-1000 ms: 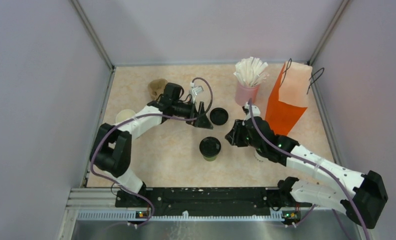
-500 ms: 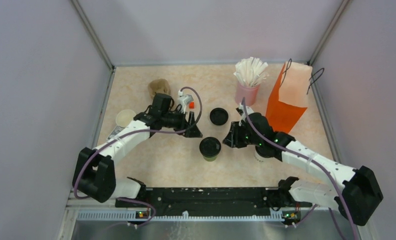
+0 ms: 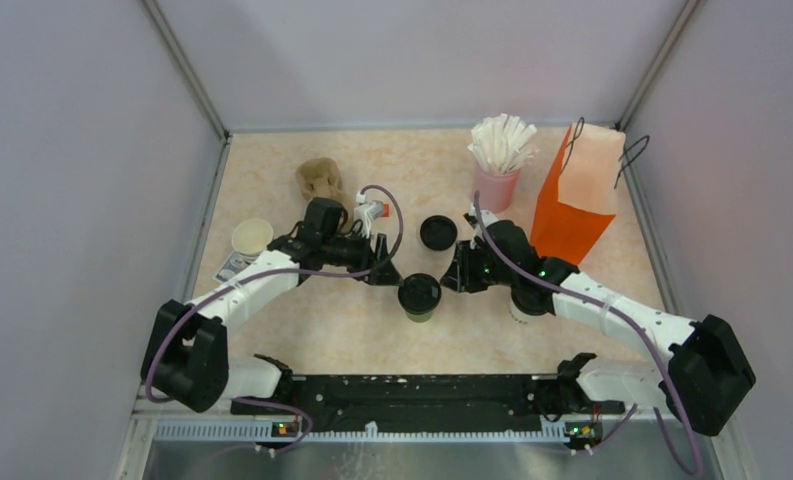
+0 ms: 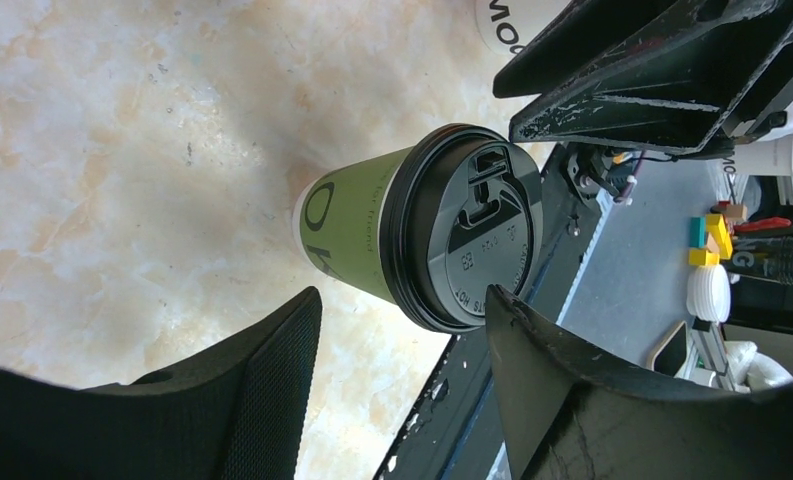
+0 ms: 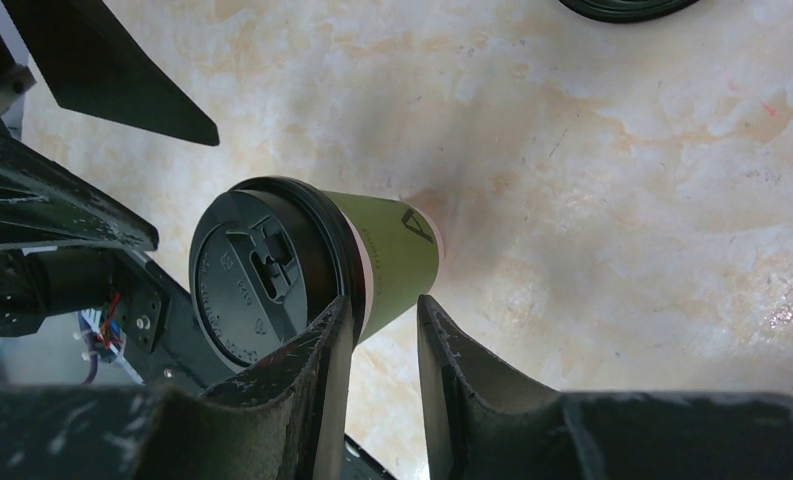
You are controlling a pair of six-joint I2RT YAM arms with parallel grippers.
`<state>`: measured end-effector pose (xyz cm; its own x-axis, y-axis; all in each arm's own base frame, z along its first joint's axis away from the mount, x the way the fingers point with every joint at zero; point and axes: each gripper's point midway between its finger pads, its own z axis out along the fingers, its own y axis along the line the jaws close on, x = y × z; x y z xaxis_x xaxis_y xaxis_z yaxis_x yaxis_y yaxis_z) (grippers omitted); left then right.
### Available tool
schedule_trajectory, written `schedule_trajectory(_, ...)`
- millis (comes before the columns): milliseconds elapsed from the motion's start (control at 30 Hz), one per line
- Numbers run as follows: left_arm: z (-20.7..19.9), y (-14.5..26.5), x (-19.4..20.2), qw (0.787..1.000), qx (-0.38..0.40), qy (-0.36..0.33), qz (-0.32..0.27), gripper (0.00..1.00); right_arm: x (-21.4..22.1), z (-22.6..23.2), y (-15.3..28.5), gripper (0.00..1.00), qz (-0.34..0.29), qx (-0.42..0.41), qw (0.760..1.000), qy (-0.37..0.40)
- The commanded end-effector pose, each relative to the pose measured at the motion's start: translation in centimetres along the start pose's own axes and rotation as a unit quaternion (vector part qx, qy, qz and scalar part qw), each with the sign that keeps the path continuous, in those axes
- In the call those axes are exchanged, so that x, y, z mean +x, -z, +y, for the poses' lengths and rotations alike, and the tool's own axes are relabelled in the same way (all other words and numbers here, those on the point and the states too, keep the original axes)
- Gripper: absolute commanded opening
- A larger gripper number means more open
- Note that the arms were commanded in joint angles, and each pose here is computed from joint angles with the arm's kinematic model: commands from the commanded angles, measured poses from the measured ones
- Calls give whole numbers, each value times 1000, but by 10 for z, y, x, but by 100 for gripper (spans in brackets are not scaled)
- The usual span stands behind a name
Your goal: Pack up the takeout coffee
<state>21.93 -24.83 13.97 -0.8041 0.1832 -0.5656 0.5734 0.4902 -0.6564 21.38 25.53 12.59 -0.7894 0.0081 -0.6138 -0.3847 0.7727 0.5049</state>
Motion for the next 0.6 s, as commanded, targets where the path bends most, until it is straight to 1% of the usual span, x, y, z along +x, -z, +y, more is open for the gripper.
schedule_trajectory(0, -6, -7, -5, 1000, 23, -11, -7, 66, -32, 16, 4, 30, -40, -19, 999, 9)
schedule_trajectory(200, -1, -16, 1, 1000, 18, -5, 5, 66, -39, 20, 10, 30, -49, -23, 998, 12)
schedule_trajectory(367, 3, -19, 4, 1000, 12, -5, 10, 66, -31, 17, 6, 30, -37, -22, 999, 11)
schedule_trajectory(567, 9, -23, 8, 1000, 6, -4, 18, 58, -26, 16, -1, 29, -29, -27, 999, 9)
